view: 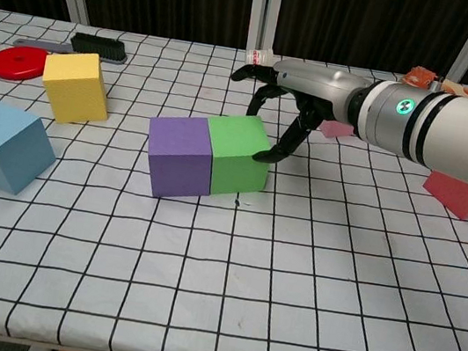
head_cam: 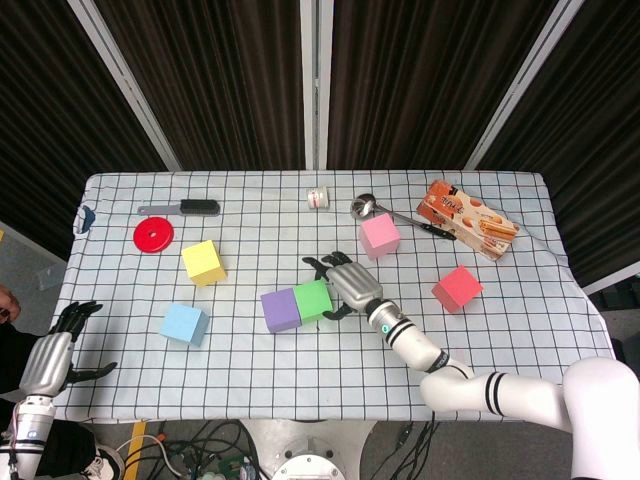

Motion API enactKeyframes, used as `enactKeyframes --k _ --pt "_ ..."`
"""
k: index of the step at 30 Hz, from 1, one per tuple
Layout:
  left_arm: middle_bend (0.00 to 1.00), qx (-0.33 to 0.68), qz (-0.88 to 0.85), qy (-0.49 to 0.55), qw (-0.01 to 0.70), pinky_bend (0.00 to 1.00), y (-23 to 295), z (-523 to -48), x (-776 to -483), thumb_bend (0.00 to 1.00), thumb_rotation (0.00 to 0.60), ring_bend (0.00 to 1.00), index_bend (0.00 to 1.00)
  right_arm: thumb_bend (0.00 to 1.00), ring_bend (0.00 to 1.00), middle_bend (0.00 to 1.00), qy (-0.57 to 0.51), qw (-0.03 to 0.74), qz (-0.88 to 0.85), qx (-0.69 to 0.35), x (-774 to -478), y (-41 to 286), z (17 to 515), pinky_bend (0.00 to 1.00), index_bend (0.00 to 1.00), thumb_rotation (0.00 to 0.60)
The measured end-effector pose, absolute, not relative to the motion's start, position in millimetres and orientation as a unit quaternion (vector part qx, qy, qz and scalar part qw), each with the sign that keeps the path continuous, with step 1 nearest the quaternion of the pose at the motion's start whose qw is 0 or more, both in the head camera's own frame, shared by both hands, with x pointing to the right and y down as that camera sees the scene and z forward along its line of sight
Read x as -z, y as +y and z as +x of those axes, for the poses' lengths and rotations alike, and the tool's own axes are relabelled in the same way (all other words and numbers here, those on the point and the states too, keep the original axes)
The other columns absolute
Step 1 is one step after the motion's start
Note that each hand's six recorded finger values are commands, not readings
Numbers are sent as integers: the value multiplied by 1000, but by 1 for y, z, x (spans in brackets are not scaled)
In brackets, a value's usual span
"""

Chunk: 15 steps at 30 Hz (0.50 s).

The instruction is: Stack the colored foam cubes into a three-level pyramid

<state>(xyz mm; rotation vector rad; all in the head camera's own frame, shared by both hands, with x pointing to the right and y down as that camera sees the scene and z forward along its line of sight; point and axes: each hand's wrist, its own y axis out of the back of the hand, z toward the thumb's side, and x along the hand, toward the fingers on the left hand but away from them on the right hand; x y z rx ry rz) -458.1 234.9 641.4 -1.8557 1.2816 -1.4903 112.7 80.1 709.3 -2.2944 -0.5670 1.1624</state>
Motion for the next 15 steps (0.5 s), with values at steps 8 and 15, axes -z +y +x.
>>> enactKeyframes --k 8,15 --pt "104 538 -669 465 215 220 235 -462 -641 31 600 8 158 158 102 537 -213 244 -845 -425 -708 79 109 0 0 600" --pt "104 538 -670 465 214 220 235 -462 -641 32 600 7 158 158 102 537 -214 239 -846 -426 -707 77 107 0 0 600"
